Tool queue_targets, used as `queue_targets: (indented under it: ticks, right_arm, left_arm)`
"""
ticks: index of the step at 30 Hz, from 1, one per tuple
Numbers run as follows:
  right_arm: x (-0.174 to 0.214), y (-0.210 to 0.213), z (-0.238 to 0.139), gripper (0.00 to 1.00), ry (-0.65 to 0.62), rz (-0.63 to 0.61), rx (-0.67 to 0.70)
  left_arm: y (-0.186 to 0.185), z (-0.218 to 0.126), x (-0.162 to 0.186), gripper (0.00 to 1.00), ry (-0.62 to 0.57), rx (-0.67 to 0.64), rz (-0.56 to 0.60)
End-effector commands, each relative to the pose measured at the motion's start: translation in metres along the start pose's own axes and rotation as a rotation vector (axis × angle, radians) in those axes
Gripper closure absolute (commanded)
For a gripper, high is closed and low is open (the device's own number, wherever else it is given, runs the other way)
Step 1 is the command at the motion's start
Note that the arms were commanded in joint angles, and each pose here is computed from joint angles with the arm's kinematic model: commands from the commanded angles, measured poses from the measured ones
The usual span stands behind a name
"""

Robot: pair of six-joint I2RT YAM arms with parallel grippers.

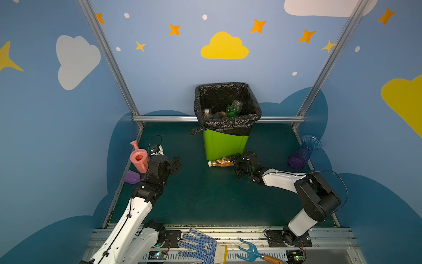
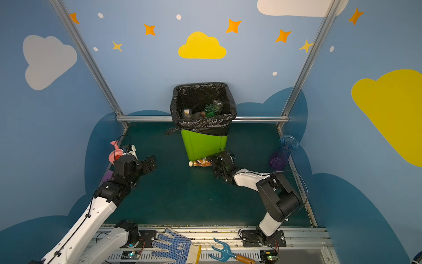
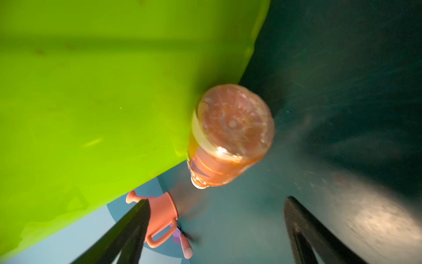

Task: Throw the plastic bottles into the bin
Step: 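Draw the left gripper back while the right gripper reaches to the last Nescafé bottle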

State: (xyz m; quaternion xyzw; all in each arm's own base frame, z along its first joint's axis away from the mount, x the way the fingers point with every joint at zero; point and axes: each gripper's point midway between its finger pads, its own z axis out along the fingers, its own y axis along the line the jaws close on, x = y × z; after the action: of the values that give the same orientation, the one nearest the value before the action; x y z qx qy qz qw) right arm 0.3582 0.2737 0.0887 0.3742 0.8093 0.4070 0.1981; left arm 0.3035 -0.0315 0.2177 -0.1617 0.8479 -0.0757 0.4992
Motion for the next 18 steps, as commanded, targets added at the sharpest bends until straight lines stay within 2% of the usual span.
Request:
queue_targets:
  ticks: [1,12,18]
  right_arm:
    - [-0.004,-0.007,0.01,0.13,-0.032,0.032,0.053]
    - [-0.002,-0.024,0.033,0.17,-0.031,0.051,0.135]
    - [-0.015,-0.048,0.032,0.16,-0.092,-0.007,0.257]
  left_arm:
    - [0.002,-0.001,0.001,0.0,-0.001,-0.001,-0.013]
    - [0.005,-0.001,0.001,0.0,0.003,-0.012,-0.011]
    - [0.007,0.0,0.003,0.0,0.007,-0.018,-0.014]
